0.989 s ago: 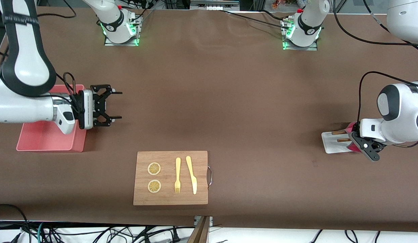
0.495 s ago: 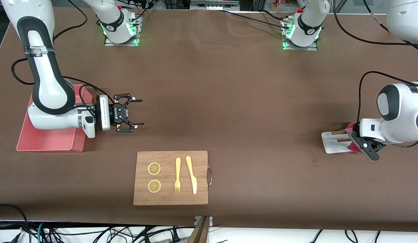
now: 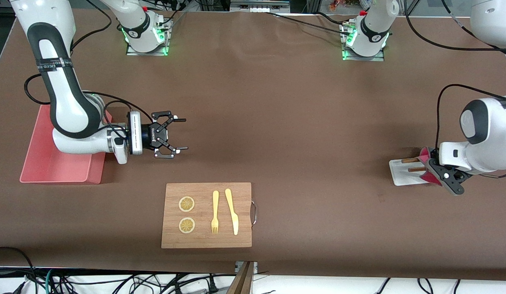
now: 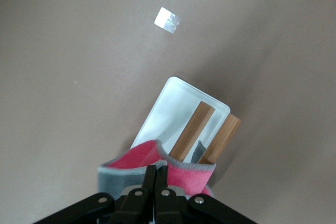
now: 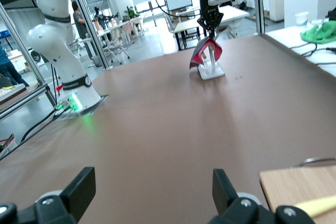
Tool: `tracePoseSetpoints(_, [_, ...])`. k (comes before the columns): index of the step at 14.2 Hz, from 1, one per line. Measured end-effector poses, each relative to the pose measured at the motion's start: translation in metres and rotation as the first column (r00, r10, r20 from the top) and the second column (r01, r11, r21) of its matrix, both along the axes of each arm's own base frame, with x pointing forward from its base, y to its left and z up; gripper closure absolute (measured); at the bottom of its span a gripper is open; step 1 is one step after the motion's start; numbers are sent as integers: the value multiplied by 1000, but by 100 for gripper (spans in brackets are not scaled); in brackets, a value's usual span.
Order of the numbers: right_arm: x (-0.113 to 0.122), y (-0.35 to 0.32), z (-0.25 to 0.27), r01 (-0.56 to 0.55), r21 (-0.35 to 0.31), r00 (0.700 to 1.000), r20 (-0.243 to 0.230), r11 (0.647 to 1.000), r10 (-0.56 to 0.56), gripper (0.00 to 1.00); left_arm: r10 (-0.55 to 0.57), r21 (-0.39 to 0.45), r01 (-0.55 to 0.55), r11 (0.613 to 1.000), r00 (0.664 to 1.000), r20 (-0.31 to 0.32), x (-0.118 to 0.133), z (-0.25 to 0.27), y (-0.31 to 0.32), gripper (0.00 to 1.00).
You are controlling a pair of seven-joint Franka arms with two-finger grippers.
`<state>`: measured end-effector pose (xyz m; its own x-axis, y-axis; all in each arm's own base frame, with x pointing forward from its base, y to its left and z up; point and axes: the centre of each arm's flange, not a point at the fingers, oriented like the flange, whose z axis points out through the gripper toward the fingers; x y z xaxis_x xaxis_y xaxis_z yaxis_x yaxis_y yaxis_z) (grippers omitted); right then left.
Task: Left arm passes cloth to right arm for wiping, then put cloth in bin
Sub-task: 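Hold the cloth with the left gripper while the right gripper moves toward center, then lift the grey cloth off the holder with the left gripper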
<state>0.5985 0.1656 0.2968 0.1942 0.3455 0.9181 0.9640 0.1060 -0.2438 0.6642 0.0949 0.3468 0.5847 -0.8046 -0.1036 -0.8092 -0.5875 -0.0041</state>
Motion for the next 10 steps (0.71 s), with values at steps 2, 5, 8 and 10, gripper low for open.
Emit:
tracePoseSetpoints(2, [0, 6, 6, 6, 21, 1000, 3, 1000, -6, 2, 6, 0, -6, 1000, 1000, -15, -3, 30, 0, 98])
tracePoseSetpoints(5, [0, 14, 14, 13, 34, 1000, 15, 999, -13, 4, 10, -9, -10, 1000, 996, -86, -6, 89, -11, 98])
tracePoseSetpoints(8, [0, 19, 21, 21, 51, 1000, 22, 998, -22, 4, 30, -33, -36, 999, 988, -150, -13, 153, -53, 98])
tracePoseSetpoints(10, [-1, 20, 21, 26, 79, 999, 30, 997, -28, 4, 89, -88, -108, 990, 977, -193, -24, 184, -88, 98])
